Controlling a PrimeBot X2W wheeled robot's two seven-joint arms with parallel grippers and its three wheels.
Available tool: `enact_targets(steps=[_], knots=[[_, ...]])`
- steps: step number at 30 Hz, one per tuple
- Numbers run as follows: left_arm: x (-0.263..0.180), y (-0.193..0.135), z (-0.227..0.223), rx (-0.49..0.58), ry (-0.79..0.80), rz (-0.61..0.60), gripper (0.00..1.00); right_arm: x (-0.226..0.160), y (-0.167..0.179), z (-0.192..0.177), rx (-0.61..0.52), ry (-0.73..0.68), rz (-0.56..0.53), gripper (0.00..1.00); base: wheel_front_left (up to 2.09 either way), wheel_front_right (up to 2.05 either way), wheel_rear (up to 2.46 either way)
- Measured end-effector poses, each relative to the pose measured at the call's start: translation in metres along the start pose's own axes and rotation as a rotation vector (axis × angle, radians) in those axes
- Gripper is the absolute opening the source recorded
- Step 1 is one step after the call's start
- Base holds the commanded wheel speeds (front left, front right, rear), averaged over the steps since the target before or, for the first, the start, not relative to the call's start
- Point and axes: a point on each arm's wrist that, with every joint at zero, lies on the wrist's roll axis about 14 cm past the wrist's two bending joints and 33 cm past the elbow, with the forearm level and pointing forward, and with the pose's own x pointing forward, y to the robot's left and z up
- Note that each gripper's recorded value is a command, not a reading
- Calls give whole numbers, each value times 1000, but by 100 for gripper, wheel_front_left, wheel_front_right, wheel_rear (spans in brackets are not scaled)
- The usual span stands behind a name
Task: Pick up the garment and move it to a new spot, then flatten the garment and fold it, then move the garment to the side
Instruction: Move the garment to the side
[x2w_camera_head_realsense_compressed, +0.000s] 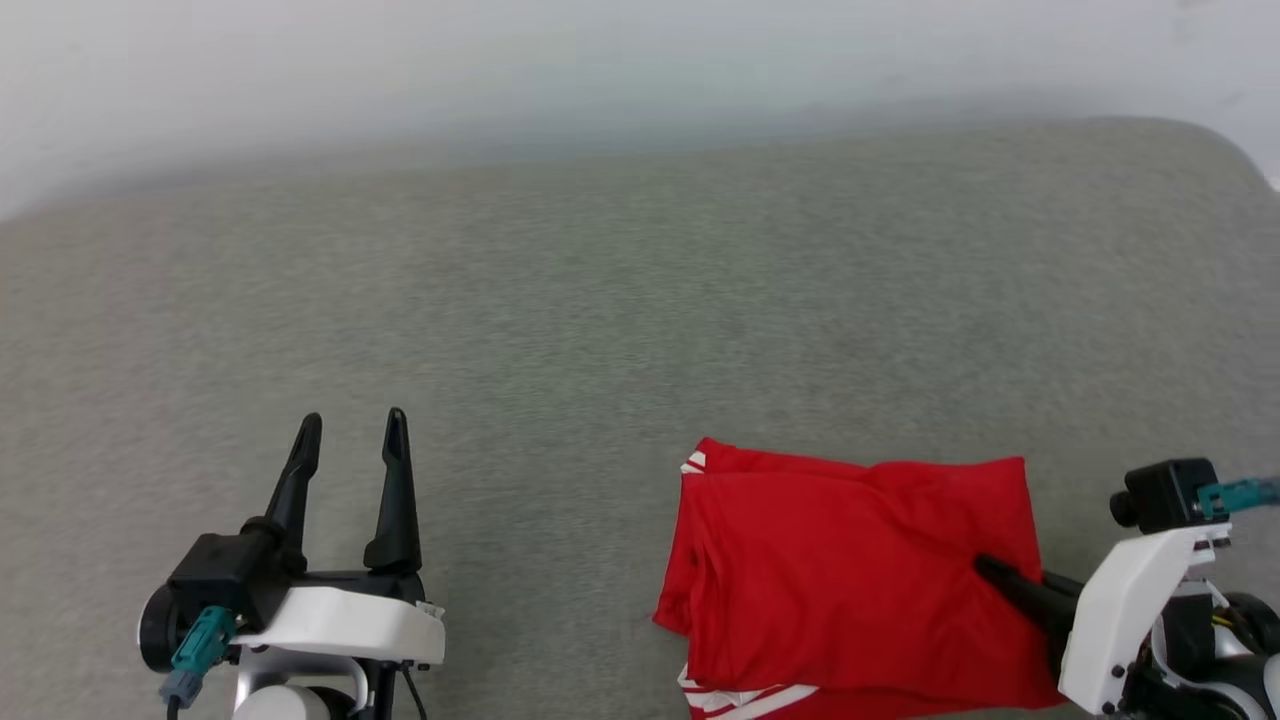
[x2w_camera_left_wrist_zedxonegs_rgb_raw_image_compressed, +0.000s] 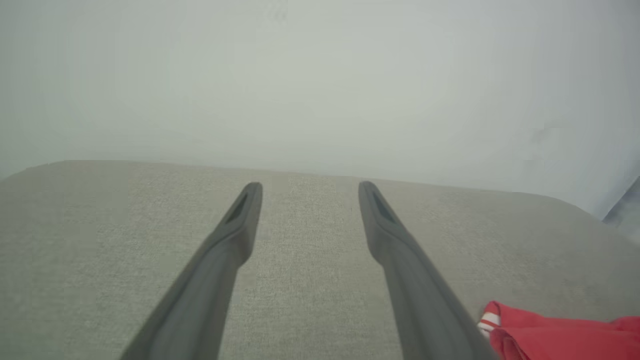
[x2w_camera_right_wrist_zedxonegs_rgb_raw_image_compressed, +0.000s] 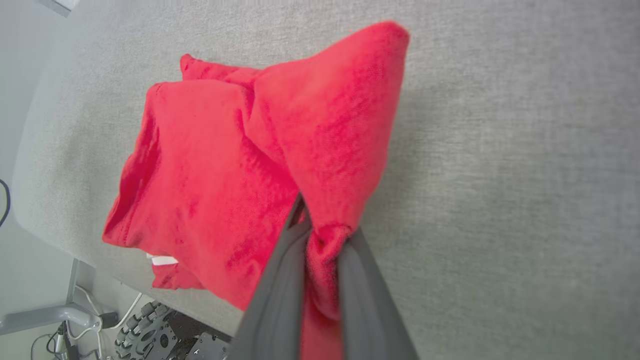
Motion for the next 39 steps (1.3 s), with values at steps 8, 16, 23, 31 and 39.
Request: enact_targets(steps=[8, 16, 23, 31, 39], knots=[[43, -61, -12, -5, 4, -202, 100, -19, -41, 21, -11, -80, -147, 0, 0, 0, 0], [78, -110, -41, -37, 53, -359, 100, -36, -114, 70, -188, -151, -419, 0, 0, 0, 0], [101, -145, -67, -71, 78, -484, 100, -62, -187, 103, -260, -128, -661, 0, 0, 0, 0], [122, -146, -93, -80, 88, -511, 100, -84, -245, 140, -310, -153, -858, 0, 0, 0, 0], [134, -137, -110, -81, 94, -502, 100, -65, -281, 127, -258, -107, -930, 0, 0, 0, 0]])
